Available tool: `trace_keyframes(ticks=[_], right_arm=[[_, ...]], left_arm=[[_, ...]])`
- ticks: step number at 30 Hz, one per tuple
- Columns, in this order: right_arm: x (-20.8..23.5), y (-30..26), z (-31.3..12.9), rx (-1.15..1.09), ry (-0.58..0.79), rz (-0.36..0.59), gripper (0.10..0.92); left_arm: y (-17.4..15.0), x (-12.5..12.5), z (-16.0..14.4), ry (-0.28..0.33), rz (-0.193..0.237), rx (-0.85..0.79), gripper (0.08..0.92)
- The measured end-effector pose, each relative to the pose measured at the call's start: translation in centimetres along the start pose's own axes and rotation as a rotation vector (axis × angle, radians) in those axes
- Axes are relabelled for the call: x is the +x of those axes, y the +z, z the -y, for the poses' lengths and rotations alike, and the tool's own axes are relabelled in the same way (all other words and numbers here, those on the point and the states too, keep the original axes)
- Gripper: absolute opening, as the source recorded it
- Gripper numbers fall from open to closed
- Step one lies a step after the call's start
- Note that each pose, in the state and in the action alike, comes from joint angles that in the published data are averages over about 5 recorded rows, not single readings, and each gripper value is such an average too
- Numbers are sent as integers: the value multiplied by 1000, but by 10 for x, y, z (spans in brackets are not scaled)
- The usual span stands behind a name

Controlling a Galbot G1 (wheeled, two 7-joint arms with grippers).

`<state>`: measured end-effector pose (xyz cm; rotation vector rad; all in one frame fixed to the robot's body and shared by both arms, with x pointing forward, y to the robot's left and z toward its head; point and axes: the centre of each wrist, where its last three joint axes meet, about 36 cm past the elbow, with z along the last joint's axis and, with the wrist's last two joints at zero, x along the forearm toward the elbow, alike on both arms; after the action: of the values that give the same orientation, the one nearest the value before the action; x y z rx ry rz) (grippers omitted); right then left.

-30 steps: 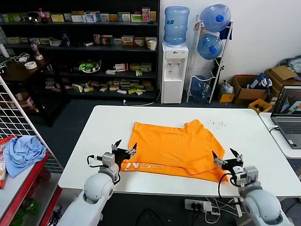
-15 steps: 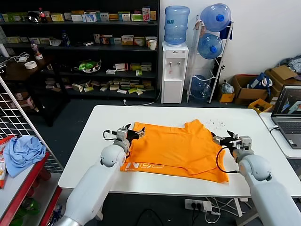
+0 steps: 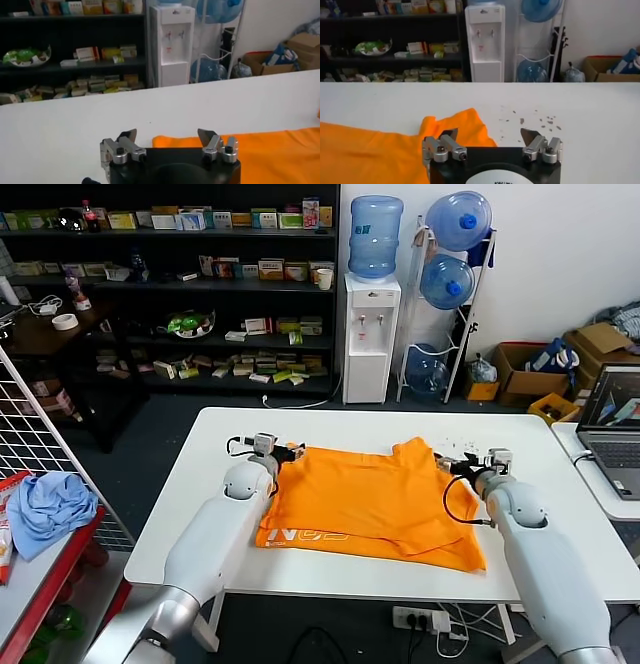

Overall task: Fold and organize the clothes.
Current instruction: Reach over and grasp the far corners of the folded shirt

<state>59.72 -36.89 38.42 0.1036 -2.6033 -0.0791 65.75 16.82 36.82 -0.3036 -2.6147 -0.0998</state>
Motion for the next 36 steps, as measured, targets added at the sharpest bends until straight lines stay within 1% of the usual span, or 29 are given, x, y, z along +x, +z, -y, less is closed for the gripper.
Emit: trace_keyframes(ticks=[5,10,19,21,24,27,36], right_arm=[[-16,2,-3,-11,-7,-2,823],[-28,7,-5,-27,-13,-4,823],[-42,23,-8,-42,-16,-18,823],[-44,26,-9,-43,-14,-20,811],[-45,28,-10,-40,-12,-18,749],[-47,27,-11,-36,-10,-10,663],[-50,22,-16,-31,-5,-1,403]], left_arm=[[3,-6,-7,-18,-23,11,823],[7,-11,-9,-24,-43,19,823],[11,-16,-6,-28,-53,8,823],[12,-16,-7,-30,-54,6,823],[13,-16,-7,-32,-54,1,820],[15,-17,-6,-33,-52,-6,778],[20,-19,-3,-24,-52,-17,525]])
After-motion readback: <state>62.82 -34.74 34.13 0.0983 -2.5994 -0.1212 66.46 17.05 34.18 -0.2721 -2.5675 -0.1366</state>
